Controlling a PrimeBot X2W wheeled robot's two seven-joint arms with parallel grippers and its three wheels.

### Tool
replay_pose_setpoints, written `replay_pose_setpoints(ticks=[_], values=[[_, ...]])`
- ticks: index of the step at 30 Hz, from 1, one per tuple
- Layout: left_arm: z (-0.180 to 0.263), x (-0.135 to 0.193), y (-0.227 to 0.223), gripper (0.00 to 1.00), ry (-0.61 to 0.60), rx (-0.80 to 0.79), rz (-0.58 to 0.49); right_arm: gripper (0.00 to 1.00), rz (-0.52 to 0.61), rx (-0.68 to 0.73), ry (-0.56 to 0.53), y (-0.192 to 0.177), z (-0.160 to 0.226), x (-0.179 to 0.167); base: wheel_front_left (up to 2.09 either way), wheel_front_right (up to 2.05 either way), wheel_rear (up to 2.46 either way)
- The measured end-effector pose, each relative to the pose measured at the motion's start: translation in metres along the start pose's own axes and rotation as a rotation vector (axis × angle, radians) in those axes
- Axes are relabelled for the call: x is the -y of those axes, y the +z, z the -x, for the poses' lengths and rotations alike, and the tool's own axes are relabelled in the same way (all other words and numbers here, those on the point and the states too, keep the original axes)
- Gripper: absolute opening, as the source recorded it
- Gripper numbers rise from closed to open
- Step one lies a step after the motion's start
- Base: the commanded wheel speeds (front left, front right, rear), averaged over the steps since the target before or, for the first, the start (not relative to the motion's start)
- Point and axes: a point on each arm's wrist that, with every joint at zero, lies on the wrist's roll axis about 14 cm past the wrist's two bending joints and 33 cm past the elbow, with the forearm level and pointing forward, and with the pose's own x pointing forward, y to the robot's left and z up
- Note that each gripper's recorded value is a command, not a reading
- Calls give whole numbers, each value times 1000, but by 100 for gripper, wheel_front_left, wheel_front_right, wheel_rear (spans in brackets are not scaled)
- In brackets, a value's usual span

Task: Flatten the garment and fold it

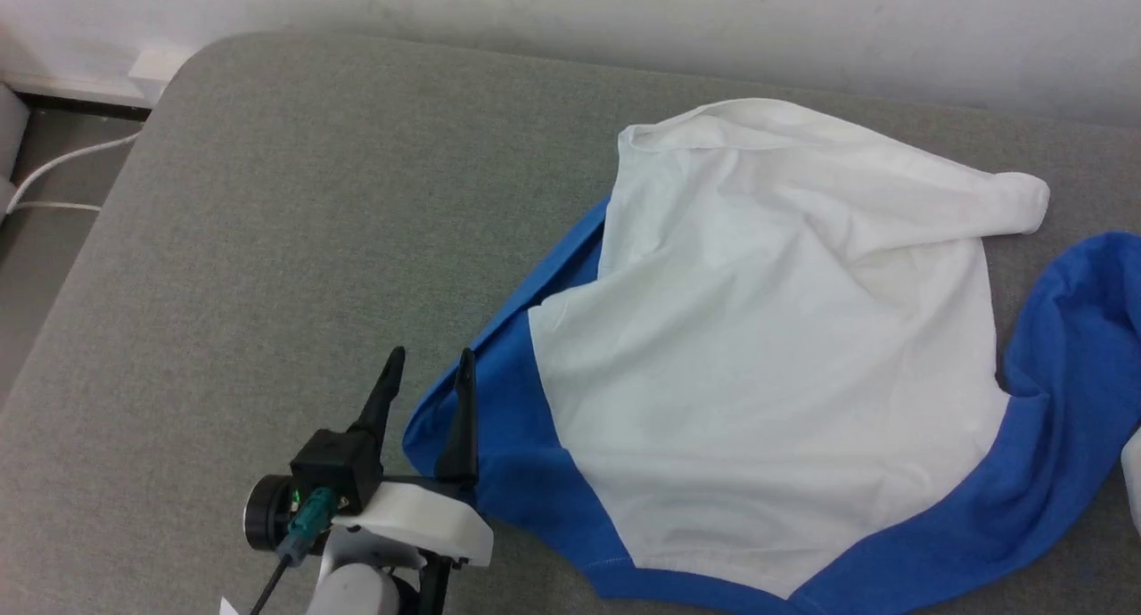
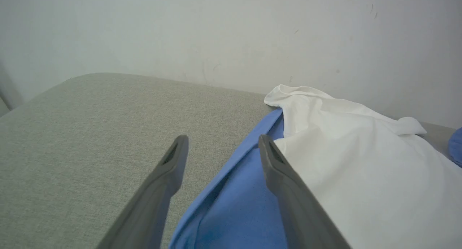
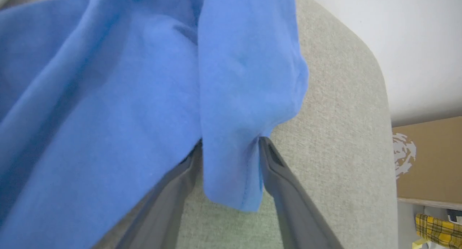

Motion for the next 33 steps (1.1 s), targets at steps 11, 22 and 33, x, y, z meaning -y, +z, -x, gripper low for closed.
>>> replay_pose_setpoints(ticks=[11, 22, 33], values=[[6, 8, -6, 100, -34, -15, 6, 0, -73, 149, -34, 25, 32, 7, 0, 0, 0], [7, 28, -6, 100, -103, -15, 22, 0, -187, 285, -216, 84, 101, 100, 0, 0, 0], [6, 8, -26, 100, -37, -78, 10, 0, -177, -60, -385, 27, 60, 156, 0, 0, 0]])
